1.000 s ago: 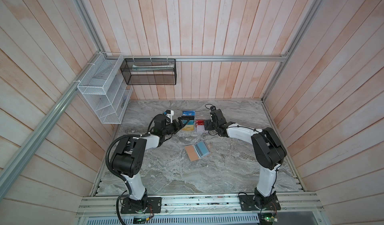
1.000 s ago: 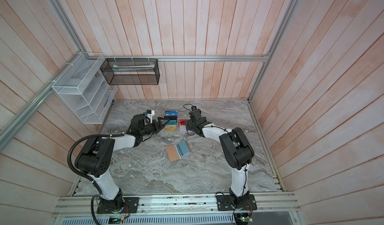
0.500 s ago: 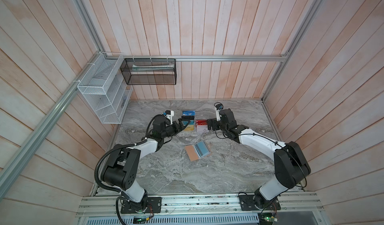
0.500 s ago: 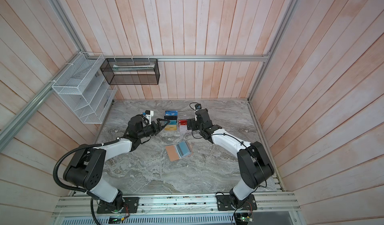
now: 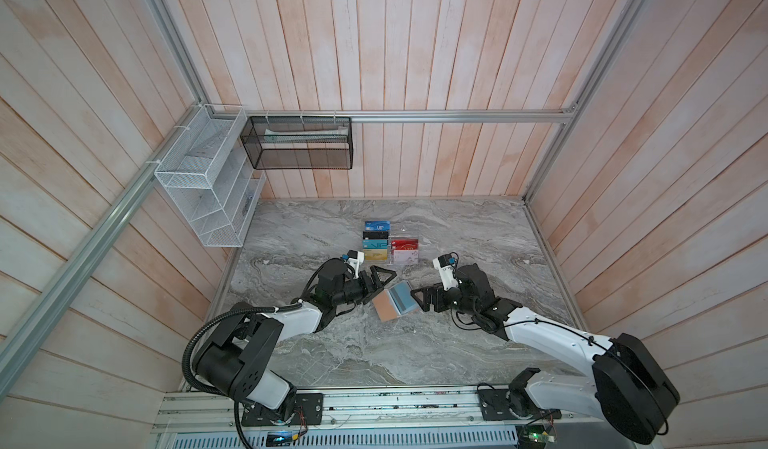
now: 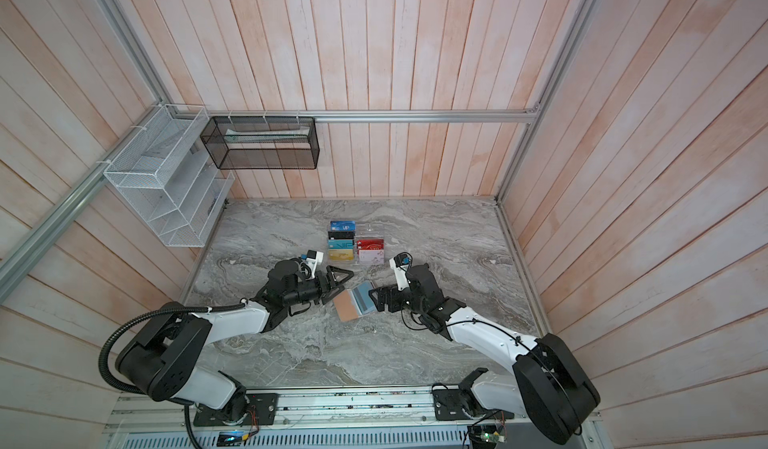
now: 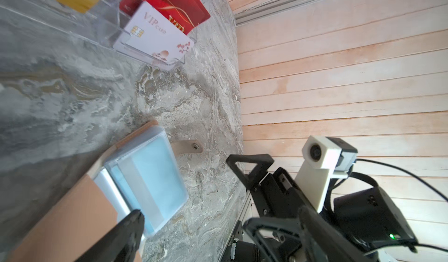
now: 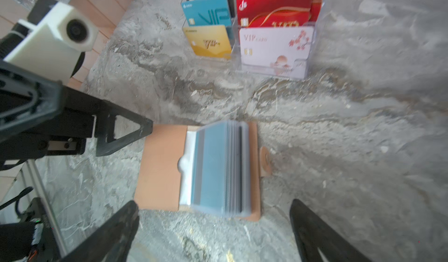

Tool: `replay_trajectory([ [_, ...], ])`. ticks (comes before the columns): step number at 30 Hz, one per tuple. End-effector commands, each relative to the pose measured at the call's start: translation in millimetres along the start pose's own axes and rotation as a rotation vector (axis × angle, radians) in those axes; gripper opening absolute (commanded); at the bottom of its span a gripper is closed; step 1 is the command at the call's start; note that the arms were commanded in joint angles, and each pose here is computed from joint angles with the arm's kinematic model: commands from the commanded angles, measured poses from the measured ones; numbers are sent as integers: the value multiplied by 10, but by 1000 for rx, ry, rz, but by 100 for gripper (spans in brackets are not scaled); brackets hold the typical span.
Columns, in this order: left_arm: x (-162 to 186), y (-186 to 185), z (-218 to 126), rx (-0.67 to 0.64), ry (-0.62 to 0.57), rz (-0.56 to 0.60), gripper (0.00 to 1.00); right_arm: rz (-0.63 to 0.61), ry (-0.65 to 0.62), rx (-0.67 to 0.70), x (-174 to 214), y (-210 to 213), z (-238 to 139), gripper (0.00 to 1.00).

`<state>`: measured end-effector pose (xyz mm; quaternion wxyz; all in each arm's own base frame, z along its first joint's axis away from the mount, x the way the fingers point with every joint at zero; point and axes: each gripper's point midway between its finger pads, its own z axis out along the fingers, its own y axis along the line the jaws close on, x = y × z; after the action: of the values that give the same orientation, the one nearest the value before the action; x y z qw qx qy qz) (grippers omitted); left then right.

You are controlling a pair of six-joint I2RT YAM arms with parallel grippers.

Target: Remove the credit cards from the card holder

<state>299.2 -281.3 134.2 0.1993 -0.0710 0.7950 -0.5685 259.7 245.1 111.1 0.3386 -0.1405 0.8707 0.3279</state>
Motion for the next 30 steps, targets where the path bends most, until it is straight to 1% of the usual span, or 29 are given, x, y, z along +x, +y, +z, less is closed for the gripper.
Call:
replay_trajectory([
  [1, 36, -65, 78, 47, -11, -33, 100, 21, -22, -126, 10, 278, -4, 98],
  [7, 159, 192, 133, 22, 3, -106, 100, 30, 7, -164, 162, 346, 101, 98],
  [13, 225, 393, 161, 0, 8, -151, 100, 22, 13, -215, 211, 405, 193, 98],
  [17, 252, 484, 186, -9, 15, -171, 100, 19, 36, -215, 242, 388, 294, 98],
  [22, 269, 554, 185, -24, 16, -175, 100, 20, 45, -213, 259, 378, 332, 98],
  [30, 257, 573, 167, -26, 13, -176, 100, 14, 36, -220, 238, 424, 273, 98],
])
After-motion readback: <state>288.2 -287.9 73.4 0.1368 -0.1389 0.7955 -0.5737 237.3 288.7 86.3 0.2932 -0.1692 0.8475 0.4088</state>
